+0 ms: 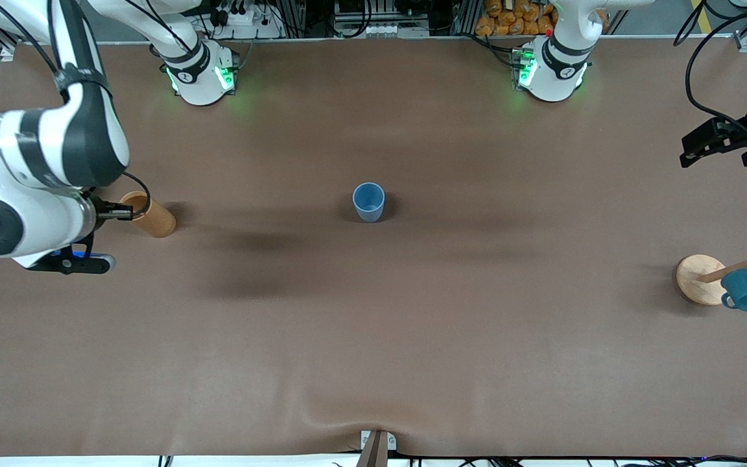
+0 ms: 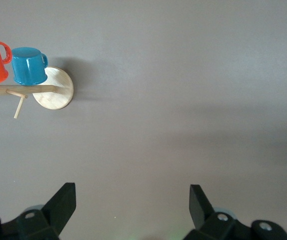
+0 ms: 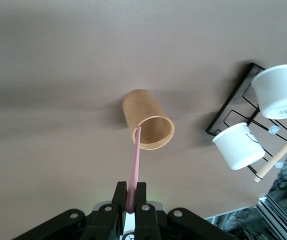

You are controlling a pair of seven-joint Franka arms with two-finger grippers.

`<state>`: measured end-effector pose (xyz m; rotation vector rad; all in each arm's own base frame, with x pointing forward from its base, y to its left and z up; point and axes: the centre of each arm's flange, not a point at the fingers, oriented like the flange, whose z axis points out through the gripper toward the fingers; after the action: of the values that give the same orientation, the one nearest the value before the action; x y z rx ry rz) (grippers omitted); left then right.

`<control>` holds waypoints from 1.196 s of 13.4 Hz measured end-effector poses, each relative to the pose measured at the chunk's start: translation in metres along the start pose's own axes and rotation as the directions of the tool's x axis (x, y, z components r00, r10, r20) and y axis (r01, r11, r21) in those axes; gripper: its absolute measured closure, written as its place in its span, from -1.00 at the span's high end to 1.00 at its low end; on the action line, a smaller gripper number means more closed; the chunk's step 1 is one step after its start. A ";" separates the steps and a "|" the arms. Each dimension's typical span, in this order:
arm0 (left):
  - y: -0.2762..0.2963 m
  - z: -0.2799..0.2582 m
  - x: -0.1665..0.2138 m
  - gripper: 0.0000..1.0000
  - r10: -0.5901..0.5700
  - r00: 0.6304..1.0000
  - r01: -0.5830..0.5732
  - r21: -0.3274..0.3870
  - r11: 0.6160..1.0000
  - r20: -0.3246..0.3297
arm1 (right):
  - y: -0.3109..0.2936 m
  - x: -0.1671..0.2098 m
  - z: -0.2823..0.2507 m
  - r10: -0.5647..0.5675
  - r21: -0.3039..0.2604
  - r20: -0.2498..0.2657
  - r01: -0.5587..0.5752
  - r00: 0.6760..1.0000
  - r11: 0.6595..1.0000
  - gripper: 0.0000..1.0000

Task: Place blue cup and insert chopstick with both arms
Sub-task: 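Lower the chopstick into the blue cup with the right gripper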

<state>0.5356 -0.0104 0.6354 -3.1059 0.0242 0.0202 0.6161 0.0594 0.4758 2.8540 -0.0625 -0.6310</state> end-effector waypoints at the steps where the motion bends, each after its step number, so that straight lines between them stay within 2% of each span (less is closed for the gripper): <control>1: 0.003 -0.002 -0.001 1.00 0.006 1.000 -0.006 0.000 1.000 -0.003 | 0.001 -0.003 -0.009 -0.015 0.019 -0.015 0.015 1.000 1.000 -0.80; 5: 0.018 -0.003 -0.002 1.00 0.024 1.000 -0.024 -0.001 1.000 -0.005 | -0.009 -0.016 -0.037 -0.051 0.058 -0.043 0.054 0.998 0.997 -0.80; 7: 0.019 -0.002 -0.002 1.00 0.006 1.000 -0.006 -0.006 1.000 -0.003 | -0.035 -0.022 -0.041 -0.052 0.140 -0.033 0.056 0.998 0.989 -0.80; 9: 0.020 -0.002 -0.002 1.00 0.006 1.000 -0.006 -0.008 1.000 -0.002 | -0.057 -0.028 -0.045 0.019 0.249 0.011 -0.021 1.000 0.968 -0.80; 11: 0.021 -0.001 -0.003 1.00 0.008 1.000 -0.008 -0.008 1.000 0.000 | -0.074 -0.034 -0.050 0.088 0.355 0.080 -0.111 0.993 0.928 -0.80; 13: 0.022 0.001 -0.002 1.00 0.009 1.000 -0.009 -0.008 1.000 0.002 | -0.088 -0.039 -0.056 0.142 0.421 0.149 -0.193 0.979 0.886 -0.80; 16: 0.022 0.003 -0.002 1.00 0.010 1.000 -0.009 -0.008 1.000 0.007 | -0.120 -0.049 -0.068 0.211 0.485 0.248 -0.309 0.946 0.818 -0.80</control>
<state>0.5337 -0.0325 0.6316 -3.1132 0.0388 0.0322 0.5999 0.1949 0.5297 3.1830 -0.7569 -0.9333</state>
